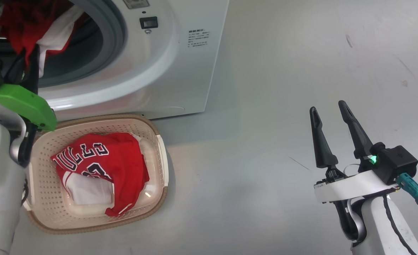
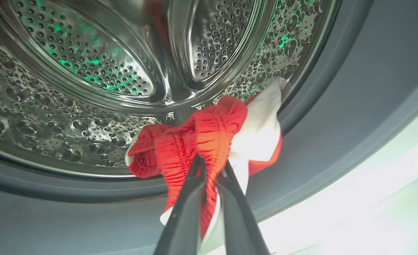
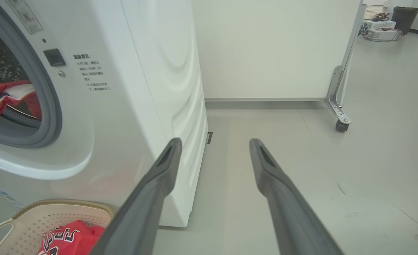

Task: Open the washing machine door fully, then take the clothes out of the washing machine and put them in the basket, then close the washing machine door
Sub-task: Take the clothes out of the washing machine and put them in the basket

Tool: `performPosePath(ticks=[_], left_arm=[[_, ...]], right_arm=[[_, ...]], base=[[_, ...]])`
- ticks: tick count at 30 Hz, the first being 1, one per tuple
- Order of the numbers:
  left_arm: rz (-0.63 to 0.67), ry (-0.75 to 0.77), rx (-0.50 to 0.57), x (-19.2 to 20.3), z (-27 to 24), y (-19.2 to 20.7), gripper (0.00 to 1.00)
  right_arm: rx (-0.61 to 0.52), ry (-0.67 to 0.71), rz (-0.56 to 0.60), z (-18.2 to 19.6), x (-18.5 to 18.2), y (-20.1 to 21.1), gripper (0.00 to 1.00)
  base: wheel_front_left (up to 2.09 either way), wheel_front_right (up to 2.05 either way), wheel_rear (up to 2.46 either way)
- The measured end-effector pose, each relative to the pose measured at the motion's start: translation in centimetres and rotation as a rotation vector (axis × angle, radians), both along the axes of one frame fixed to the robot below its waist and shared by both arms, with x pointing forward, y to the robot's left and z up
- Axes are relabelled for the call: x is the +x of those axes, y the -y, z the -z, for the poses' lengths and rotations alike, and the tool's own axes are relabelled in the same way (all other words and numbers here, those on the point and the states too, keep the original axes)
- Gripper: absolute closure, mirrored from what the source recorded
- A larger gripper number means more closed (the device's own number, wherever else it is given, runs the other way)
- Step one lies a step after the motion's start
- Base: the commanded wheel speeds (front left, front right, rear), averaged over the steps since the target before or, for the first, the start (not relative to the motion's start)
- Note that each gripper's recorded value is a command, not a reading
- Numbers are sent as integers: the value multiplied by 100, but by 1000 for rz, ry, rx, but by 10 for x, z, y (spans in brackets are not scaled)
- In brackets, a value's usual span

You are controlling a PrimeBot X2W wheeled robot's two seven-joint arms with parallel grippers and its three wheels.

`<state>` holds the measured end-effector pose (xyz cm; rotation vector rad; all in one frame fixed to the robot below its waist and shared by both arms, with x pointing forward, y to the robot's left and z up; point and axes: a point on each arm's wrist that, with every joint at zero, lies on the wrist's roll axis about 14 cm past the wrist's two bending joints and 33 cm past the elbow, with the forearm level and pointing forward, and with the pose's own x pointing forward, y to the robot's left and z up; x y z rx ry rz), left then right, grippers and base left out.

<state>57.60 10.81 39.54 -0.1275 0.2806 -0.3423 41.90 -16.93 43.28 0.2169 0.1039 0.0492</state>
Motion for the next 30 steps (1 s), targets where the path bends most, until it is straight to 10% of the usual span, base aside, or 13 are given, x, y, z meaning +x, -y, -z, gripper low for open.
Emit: performPosePath(ticks=[30], left_arm=[[-142, 333, -148, -84, -121, -39, 100]], right_arm=[[17, 90, -47, -41, -38, -18, 0]], base=[[0, 0, 0]])
